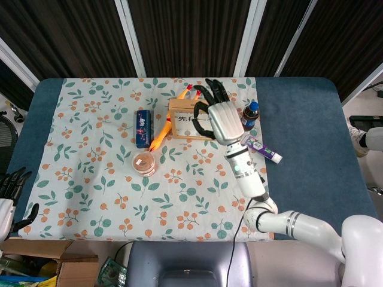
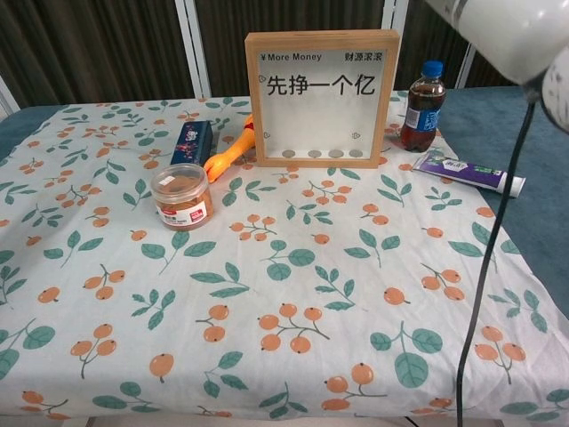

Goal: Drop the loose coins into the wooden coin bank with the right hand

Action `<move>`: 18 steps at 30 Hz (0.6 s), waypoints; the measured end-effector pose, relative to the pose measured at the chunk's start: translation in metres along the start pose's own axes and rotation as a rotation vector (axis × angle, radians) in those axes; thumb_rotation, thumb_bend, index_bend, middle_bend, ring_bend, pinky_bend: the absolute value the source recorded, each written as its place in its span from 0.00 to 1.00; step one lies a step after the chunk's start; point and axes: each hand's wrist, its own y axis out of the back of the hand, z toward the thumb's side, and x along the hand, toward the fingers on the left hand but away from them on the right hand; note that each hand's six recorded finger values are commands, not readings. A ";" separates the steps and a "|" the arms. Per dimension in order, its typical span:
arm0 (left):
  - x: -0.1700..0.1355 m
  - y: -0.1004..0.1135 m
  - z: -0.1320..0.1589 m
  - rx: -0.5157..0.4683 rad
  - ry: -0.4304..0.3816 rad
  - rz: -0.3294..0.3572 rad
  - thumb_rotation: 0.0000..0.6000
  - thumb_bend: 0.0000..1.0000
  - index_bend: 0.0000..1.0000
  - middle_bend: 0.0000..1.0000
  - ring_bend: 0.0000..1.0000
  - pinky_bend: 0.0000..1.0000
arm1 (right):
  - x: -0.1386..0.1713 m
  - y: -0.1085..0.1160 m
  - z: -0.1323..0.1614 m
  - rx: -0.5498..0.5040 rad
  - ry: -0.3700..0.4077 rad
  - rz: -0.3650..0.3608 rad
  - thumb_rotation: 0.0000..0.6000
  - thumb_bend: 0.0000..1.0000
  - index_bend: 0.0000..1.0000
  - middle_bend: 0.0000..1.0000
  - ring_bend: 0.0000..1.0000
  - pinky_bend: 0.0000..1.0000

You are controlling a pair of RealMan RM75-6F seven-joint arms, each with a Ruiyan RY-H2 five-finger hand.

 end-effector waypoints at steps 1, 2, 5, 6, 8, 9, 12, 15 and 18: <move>0.000 0.000 0.000 0.000 0.000 0.000 1.00 0.43 0.00 0.00 0.00 0.00 | -0.007 0.005 -0.002 0.009 -0.020 -0.009 1.00 0.61 0.74 0.28 0.06 0.13; 0.000 0.000 0.000 0.001 0.001 0.000 1.00 0.43 0.00 0.00 0.00 0.00 | -0.012 0.008 -0.004 0.018 -0.035 -0.009 1.00 0.61 0.74 0.28 0.06 0.13; 0.001 -0.001 0.000 0.004 0.002 -0.005 1.00 0.43 0.00 0.00 0.00 0.00 | -0.028 0.011 -0.013 0.056 -0.082 0.017 1.00 0.61 0.74 0.28 0.06 0.13; 0.001 -0.002 0.000 0.005 0.003 -0.007 1.00 0.43 0.00 0.00 0.00 0.00 | -0.033 0.011 -0.017 0.074 -0.094 0.029 1.00 0.61 0.74 0.28 0.06 0.13; 0.002 -0.003 0.000 0.007 0.004 -0.009 1.00 0.43 0.00 0.00 0.00 0.00 | -0.043 0.011 -0.024 0.124 -0.115 0.059 1.00 0.61 0.74 0.28 0.06 0.13; 0.003 -0.003 0.000 0.007 0.004 -0.011 1.00 0.43 0.00 0.00 0.00 0.00 | -0.047 0.011 -0.027 0.141 -0.123 0.072 1.00 0.61 0.74 0.28 0.06 0.13; 0.004 -0.005 0.000 0.010 0.007 -0.016 1.00 0.43 0.00 0.00 0.00 0.00 | -0.056 0.008 -0.035 0.156 -0.149 0.120 1.00 0.61 0.74 0.28 0.06 0.13; 0.006 -0.006 0.000 0.012 0.008 -0.023 1.00 0.43 0.00 0.00 0.00 0.00 | -0.059 0.002 -0.043 0.148 -0.190 0.174 1.00 0.61 0.74 0.28 0.06 0.13; 0.006 -0.006 -0.001 0.012 0.010 -0.023 1.00 0.43 0.00 0.00 0.00 0.00 | -0.062 -0.005 -0.052 0.158 -0.233 0.231 1.00 0.61 0.74 0.28 0.06 0.13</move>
